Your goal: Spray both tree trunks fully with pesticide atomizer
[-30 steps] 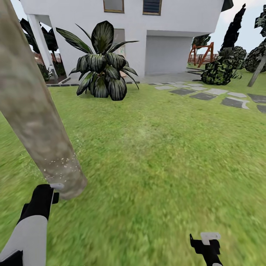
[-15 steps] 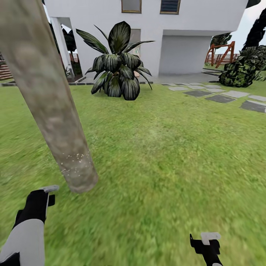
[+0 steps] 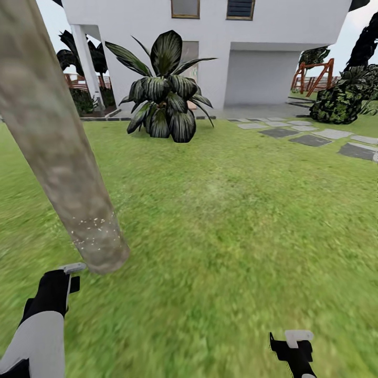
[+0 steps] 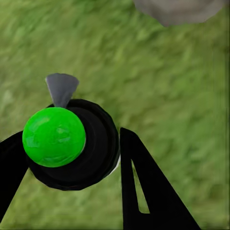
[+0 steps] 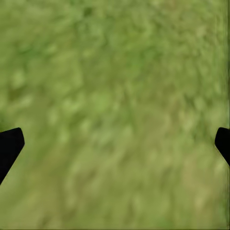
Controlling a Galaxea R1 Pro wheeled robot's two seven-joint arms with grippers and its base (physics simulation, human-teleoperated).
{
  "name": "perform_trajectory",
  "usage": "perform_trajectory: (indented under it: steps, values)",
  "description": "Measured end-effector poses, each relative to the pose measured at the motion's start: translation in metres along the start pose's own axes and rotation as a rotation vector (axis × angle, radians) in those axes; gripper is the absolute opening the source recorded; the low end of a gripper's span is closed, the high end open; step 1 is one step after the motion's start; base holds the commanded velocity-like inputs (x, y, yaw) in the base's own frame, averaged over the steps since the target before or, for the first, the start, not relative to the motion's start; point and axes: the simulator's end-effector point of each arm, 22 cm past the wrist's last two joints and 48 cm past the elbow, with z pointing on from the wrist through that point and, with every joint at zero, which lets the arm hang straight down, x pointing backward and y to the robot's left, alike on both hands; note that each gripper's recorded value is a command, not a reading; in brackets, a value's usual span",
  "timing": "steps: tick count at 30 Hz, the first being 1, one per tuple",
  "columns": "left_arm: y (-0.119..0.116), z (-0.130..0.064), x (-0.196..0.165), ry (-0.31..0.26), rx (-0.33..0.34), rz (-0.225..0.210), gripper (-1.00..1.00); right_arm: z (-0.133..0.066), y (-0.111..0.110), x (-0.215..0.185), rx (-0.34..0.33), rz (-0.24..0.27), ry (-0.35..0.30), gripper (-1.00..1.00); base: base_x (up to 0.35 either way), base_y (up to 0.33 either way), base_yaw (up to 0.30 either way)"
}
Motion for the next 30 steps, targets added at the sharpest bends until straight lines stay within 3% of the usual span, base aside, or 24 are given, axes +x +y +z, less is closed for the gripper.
perform_trajectory:
  steps: [3, 7, 9, 10, 12, 15, 17, 19, 21, 23, 27, 30]
  values:
    - [-0.009, 0.001, -0.013, -0.07, 0.019, 0.005, -1.0, 0.0, -0.001, 0.0, 0.002, 0.001, -0.001, 1.0, -0.237, -0.18, 0.0]
    - [-0.023, 0.001, -0.011, -0.085, 0.053, 0.023, -1.0, 0.001, -0.002, 0.0, 0.003, 0.0, -0.001, 1.0, -0.299, -0.133, 0.0]
    - [-0.033, 0.004, 0.003, -0.079, 0.111, 0.067, -1.0, 0.001, -0.003, -0.001, 0.003, -0.001, -0.002, 1.0, -0.306, -0.128, 0.0]
    - [-0.04, 0.006, 0.006, -0.107, 0.153, 0.116, -1.0, 0.001, -0.003, -0.001, 0.002, -0.002, -0.002, 1.0, -0.306, -0.128, 0.0]
    - [-0.056, 0.004, 0.009, -0.196, 0.278, 0.27, -1.0, 0.001, 0.0, -0.004, -0.009, -0.015, -0.009, 1.0, -0.307, -0.127, 0.0]
    - [-0.083, -0.005, 0.03, -0.215, 0.442, 0.536, -1.0, 0.003, 0.039, -0.029, -0.142, -0.186, -0.088, 1.0, -0.291, -0.125, 0.0]
    - [-0.109, -0.02, 0.044, -0.234, 0.588, 0.69, -1.0, -0.001, 0.095, -0.067, -0.321, -0.324, -0.186, 1.0, -0.166, -0.061, 0.0]
    - [-0.125, -0.034, 0.06, -0.22, 0.703, 0.788, -1.0, -0.011, 0.141, -0.078, -0.49, -0.414, -0.175, 1.0, -0.051, -0.018, 0.0]
    - [-0.133, -0.044, 0.082, -0.169, 0.78, 0.9, -1.0, -0.03, 0.182, -0.078, -0.681, -0.462, -0.109, 1.0, -0.015, -0.005, 0.0]
    - [-0.135, -0.047, 0.097, -0.125, 0.805, 0.975, -1.0, -0.043, 0.201, -0.085, -0.776, -0.476, -0.096, 1.0, -0.006, -0.002, 0.0]
    - [-0.153, -0.06, 0.129, -0.042, 0.879, 1.149, -1.0, -0.071, 0.232, -0.113, -0.941, -0.504, -0.135, 1.0, -0.001, 0.0, 0.0]
    - [-0.162, -0.066, 0.142, -0.017, 0.903, 1.22, -1.0, -0.08, 0.24, -0.129, -0.989, -0.518, -0.165, 1.0, 0.0, 0.0, 0.0]
